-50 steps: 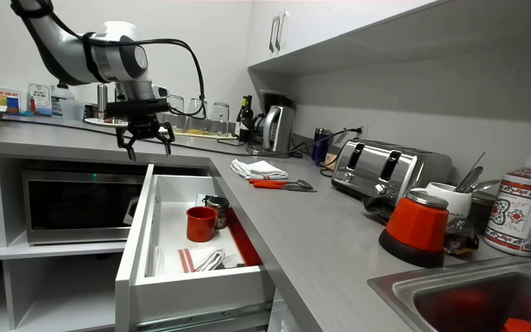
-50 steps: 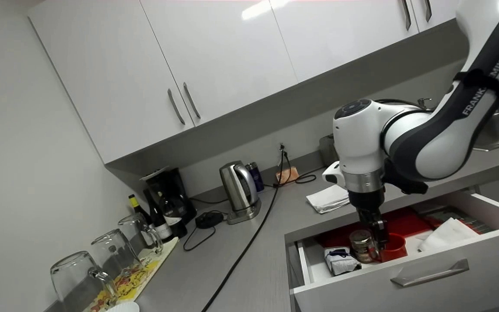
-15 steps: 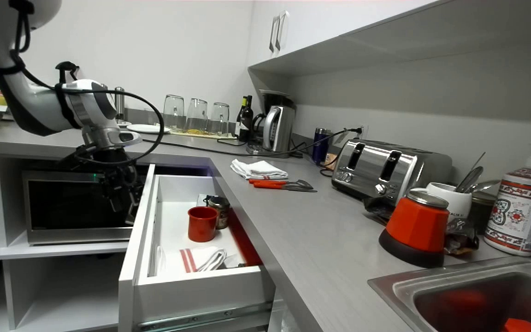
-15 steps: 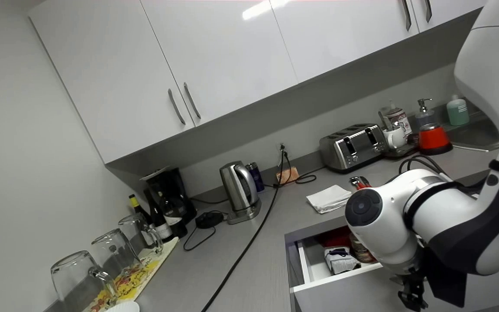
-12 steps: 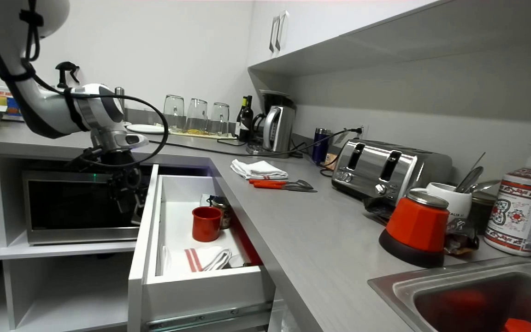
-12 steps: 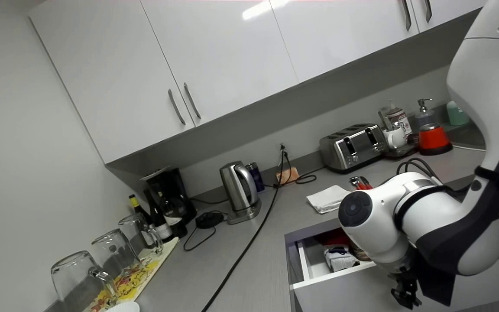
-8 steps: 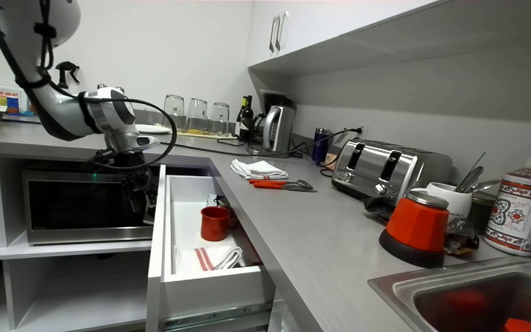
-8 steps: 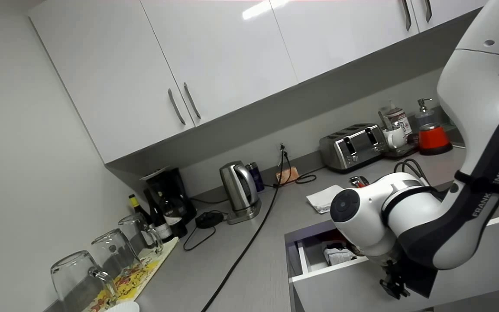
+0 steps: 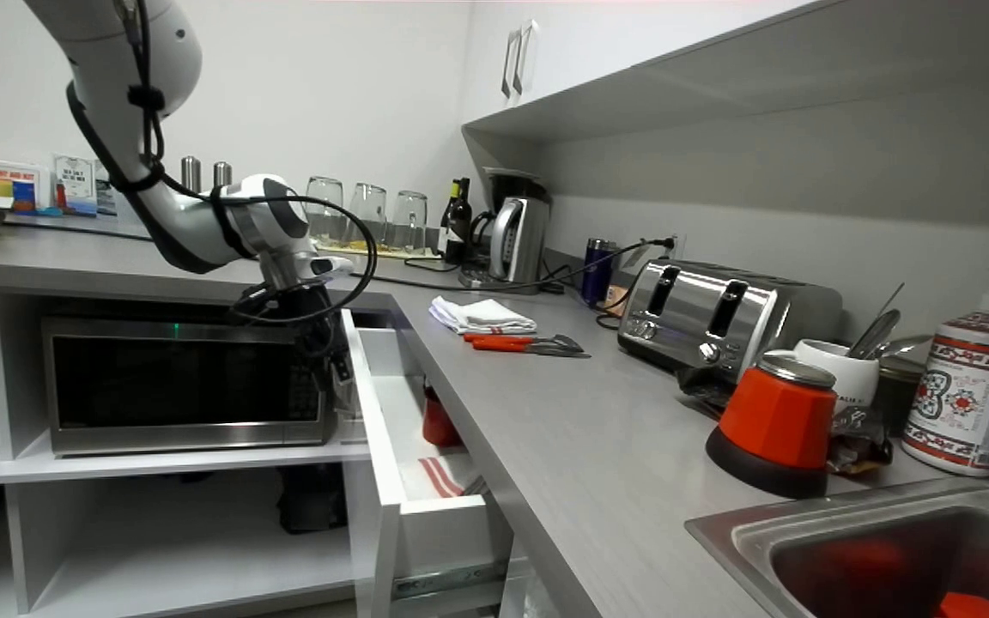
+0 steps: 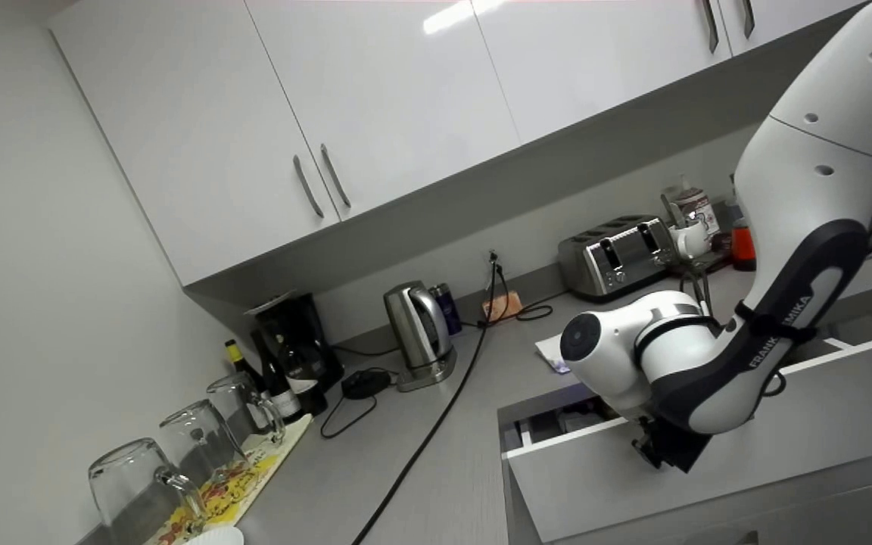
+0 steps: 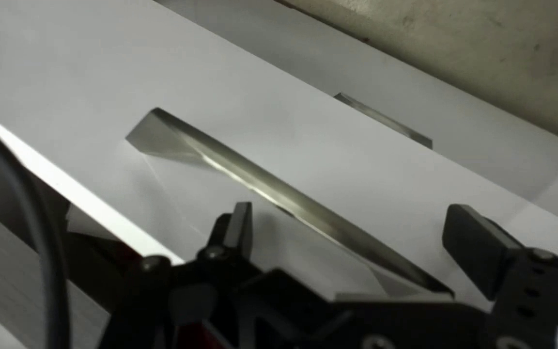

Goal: Open the topmost drawer, put the red mug inside it, and then close the drawer

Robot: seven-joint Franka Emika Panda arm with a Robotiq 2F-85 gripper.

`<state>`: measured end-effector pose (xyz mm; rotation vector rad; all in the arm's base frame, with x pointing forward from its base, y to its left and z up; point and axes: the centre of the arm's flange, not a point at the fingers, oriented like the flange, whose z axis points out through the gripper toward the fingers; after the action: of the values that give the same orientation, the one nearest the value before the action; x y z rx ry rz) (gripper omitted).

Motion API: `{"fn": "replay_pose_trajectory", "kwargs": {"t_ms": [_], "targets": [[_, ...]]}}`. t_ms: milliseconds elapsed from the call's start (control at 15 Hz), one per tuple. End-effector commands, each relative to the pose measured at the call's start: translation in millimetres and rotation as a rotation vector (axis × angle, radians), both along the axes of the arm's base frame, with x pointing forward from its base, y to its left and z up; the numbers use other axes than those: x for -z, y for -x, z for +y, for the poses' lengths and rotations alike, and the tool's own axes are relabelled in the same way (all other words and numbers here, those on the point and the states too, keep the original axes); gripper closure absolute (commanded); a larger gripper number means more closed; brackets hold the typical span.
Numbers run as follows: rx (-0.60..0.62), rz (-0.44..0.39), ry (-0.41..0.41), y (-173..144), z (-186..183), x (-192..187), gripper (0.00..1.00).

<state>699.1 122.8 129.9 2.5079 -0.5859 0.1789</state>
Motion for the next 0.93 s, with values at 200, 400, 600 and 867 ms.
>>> {"fn": "replay_pose_trajectory", "kwargs": {"t_ms": [200,400,600,867], "targets": [[0.152,-0.116,0.043,-53.0,-63.3,-24.0,0.00],[0.025,-0.147,0.034,-6.2,-27.4,-43.9,0.00],[-0.145,-0.168,0.016,30.0,21.6,-47.2,0.00],[-0.382,-0.134,0.026,80.3,75.3,-63.2,0.00]]}}
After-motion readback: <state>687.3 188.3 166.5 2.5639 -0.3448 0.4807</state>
